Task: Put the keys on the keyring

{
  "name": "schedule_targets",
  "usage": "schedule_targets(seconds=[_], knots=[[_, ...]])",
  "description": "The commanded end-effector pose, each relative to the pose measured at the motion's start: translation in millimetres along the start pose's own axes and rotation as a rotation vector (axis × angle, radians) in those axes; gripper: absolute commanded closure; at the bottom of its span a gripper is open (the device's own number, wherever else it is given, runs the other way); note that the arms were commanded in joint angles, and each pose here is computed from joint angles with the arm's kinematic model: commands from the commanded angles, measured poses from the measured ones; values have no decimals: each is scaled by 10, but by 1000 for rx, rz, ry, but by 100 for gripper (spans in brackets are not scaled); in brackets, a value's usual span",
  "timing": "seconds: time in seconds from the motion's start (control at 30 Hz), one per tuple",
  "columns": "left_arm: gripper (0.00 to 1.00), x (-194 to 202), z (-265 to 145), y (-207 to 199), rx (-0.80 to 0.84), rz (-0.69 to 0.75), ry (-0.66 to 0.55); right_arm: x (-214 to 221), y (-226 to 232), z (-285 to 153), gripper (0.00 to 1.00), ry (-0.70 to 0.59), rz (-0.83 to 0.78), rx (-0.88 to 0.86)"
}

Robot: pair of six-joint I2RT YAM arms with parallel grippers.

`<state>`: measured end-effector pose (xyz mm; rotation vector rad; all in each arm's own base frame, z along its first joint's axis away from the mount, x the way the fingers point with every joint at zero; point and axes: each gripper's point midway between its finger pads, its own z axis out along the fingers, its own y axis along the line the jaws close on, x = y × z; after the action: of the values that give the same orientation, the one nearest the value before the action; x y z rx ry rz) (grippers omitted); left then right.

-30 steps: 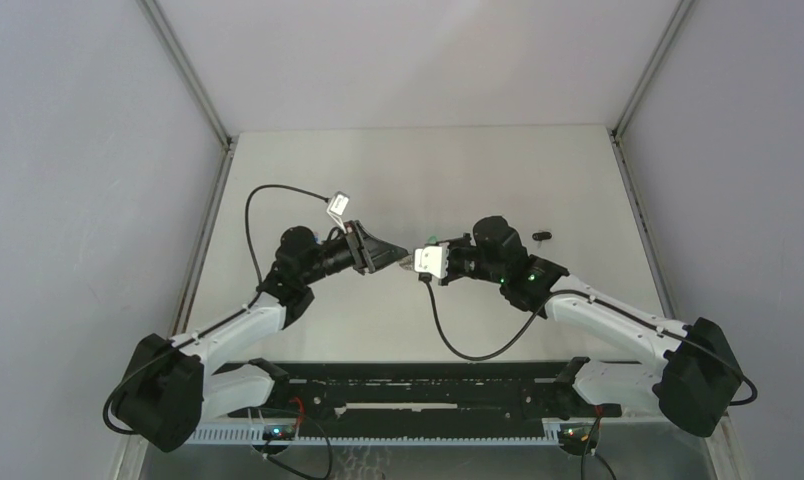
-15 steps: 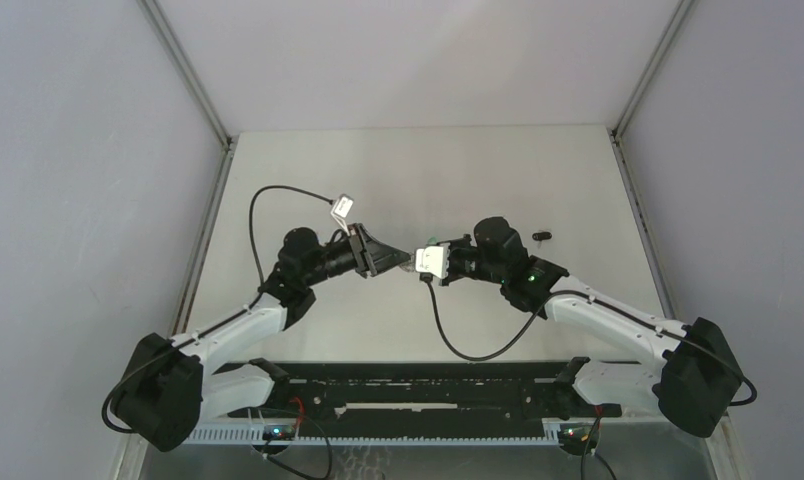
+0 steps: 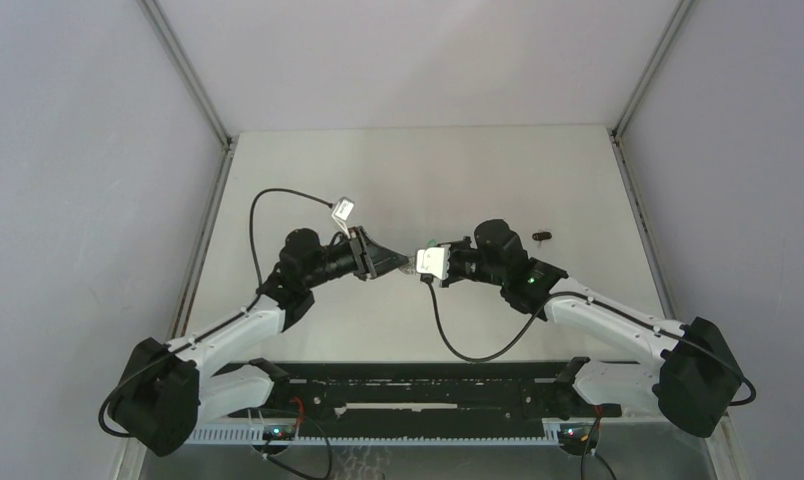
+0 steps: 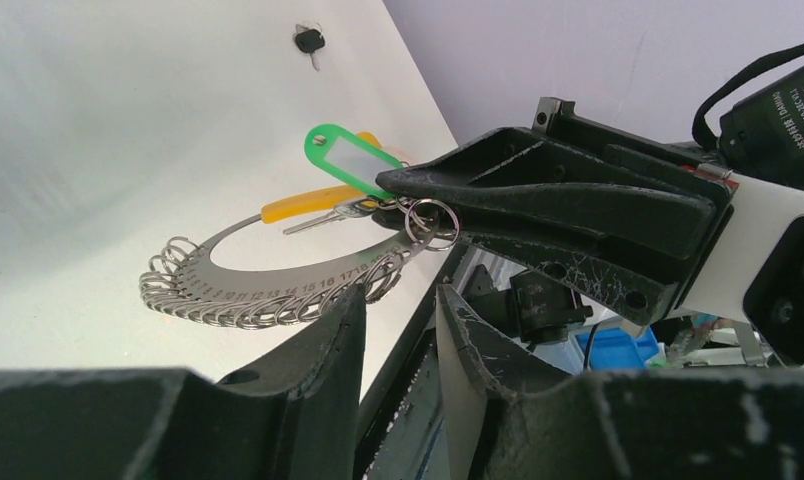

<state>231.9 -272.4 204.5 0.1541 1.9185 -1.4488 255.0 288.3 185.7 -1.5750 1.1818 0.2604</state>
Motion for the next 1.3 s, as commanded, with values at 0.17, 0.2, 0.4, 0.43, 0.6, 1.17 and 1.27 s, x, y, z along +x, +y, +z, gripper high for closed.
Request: schedule_targets(seconds=[0.17,0.2,0.4,0.43,0.6,1.17,1.27], knots=[[65,-38,42,-115,31,40,-5,-226,-235,-63,100,-82,-8,88],[65,-37,47,-120,32,41,-4,-228,-233,-62,100,-83,-5,88],[65,-47,58,-93,17,39,-17,-272,-224,-66,100,-109,3,88],[65,-49,56,-82,11,38,-20,-280,-224,-67,100,-112,4,87],[64,-67,63,-31,-10,31,-38,-292,-215,-60,100,-119,7,83],[76,-109,110,-187,55,33,-48,-299,-175,-20,100,-136,28,79],[78,-114,112,-207,60,34,-47,-290,-170,-12,100,-136,31,79]])
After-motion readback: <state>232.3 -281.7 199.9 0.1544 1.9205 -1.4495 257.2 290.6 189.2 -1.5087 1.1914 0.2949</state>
